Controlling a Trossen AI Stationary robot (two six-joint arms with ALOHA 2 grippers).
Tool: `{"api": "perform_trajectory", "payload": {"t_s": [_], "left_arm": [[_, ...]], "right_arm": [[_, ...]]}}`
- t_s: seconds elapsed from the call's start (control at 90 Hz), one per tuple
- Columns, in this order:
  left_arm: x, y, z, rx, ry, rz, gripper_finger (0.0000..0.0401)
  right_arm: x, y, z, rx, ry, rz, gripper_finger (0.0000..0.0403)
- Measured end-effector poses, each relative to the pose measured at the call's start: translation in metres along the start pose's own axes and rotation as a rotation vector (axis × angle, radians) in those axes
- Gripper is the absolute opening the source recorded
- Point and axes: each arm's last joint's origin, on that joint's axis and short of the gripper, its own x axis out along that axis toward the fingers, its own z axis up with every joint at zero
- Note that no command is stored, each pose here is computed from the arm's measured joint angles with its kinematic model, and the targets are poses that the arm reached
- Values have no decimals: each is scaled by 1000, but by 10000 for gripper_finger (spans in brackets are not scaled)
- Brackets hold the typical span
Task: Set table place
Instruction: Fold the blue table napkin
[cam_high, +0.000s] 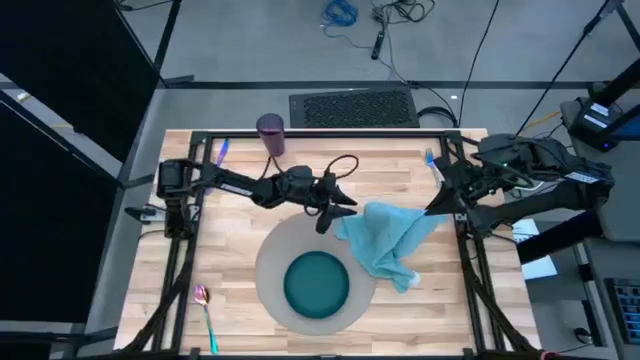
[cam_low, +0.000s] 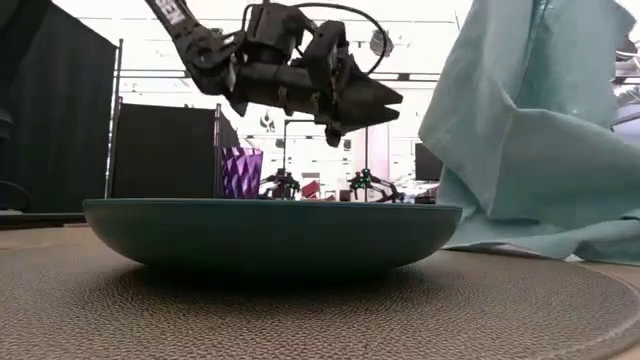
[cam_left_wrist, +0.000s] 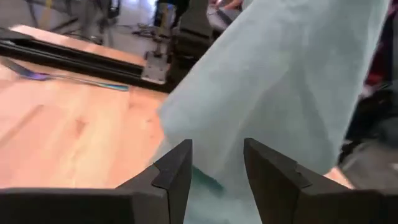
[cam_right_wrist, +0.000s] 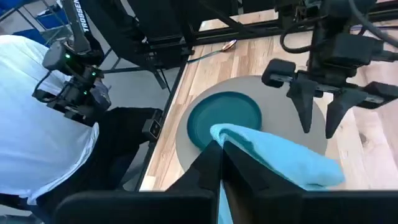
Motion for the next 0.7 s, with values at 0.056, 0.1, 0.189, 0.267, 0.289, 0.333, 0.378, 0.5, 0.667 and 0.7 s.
{"api": "perform_trajectory", "payload": {"t_s": [0.056,0.1,0.189,0.267,0.289,0.333,0.378,0.5,0.667,0.7], "left_arm": [[3,3,-4,-45,-14,-8,130],[5,6,-7,-95,-34,-15,130],[9,9,-12,-248,-84,-23,130],[14,14,-19,-393,-97,-4,130],[15,16,-21,-421,-97,3,130],[18,18,-24,-463,-90,8,130],[22,20,-25,-489,-93,10,130],[31,23,-26,-490,-99,6,130],[35,24,-28,-490,-99,4,130],[35,24,-27,-489,-105,8,130]], "right_arm": [[0,0,-1,4,11,-1,0],[0,0,-2,6,19,-3,0],[0,0,-2,4,21,-3,0],[0,0,-2,1,16,-2,0],[-1,0,-2,0,16,-2,0],[-1,0,-2,-7,15,-2,0],[-1,0,-2,-16,12,-1,0],[-1,0,-1,-33,2,0,0],[-1,0,-1,-41,2,4,0],[-1,0,-1,-41,2,4,0]]}}
